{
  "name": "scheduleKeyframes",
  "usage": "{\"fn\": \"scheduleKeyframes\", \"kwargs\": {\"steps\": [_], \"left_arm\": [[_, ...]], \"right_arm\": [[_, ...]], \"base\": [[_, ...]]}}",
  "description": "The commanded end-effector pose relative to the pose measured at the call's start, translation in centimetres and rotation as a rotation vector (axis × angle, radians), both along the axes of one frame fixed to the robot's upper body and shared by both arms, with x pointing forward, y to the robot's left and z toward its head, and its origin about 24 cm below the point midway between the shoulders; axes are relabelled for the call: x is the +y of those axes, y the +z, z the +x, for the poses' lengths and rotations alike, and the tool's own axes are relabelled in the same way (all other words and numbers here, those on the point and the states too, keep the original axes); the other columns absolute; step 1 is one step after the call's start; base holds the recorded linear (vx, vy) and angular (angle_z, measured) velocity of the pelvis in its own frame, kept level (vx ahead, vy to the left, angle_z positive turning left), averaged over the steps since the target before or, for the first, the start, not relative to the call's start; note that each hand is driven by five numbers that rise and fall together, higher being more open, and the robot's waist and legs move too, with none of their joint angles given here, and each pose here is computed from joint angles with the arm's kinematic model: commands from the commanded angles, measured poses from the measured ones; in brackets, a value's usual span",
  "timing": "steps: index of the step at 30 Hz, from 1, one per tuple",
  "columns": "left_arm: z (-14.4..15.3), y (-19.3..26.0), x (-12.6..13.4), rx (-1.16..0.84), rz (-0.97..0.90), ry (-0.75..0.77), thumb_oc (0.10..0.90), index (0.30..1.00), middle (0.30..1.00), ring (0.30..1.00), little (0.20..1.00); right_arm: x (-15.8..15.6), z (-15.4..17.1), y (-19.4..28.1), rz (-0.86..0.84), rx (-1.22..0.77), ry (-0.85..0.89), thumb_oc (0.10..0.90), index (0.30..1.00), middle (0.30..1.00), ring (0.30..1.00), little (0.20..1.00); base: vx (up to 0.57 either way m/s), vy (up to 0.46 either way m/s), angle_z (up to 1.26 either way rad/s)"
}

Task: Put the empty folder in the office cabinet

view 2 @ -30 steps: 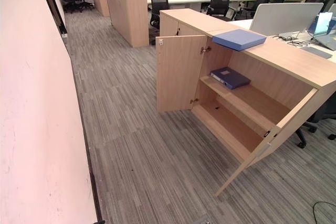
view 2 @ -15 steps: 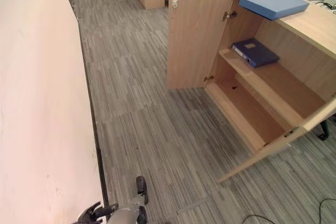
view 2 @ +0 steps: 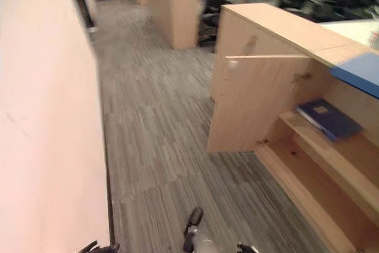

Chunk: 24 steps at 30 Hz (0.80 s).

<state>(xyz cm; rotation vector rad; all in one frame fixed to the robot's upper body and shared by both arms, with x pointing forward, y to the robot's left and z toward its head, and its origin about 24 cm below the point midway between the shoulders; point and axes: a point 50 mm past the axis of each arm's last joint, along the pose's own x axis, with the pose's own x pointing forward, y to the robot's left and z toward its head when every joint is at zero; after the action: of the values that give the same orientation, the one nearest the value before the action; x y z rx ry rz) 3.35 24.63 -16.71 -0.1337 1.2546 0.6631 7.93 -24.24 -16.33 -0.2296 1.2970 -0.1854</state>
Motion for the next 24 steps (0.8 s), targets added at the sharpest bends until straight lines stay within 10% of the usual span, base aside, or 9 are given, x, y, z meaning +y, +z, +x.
{"fn": "scheduleKeyframes", "kwargs": {"steps": [1, 24], "left_arm": [[2.1, 0.6, 1.6, -0.039, 0.057, -0.046, 0.8, 0.9, 0.9, 0.9, 0.9], [5.6, 1.1, 0.7, -0.164, 0.065, -0.054, 0.8, 0.9, 0.9, 0.9, 0.9]], "right_arm": [[2.0, 1.4, -0.2, 0.056, -0.036, 0.032, 0.8, 0.9, 0.9, 0.9, 0.9], [-0.2, -2.3, -0.3, -0.002, 0.037, -0.072, 0.8, 0.9, 0.9, 0.9, 0.9]], "base": [[0.51, -0.238, -1.35], [0.3, -0.245, -0.39]]}}
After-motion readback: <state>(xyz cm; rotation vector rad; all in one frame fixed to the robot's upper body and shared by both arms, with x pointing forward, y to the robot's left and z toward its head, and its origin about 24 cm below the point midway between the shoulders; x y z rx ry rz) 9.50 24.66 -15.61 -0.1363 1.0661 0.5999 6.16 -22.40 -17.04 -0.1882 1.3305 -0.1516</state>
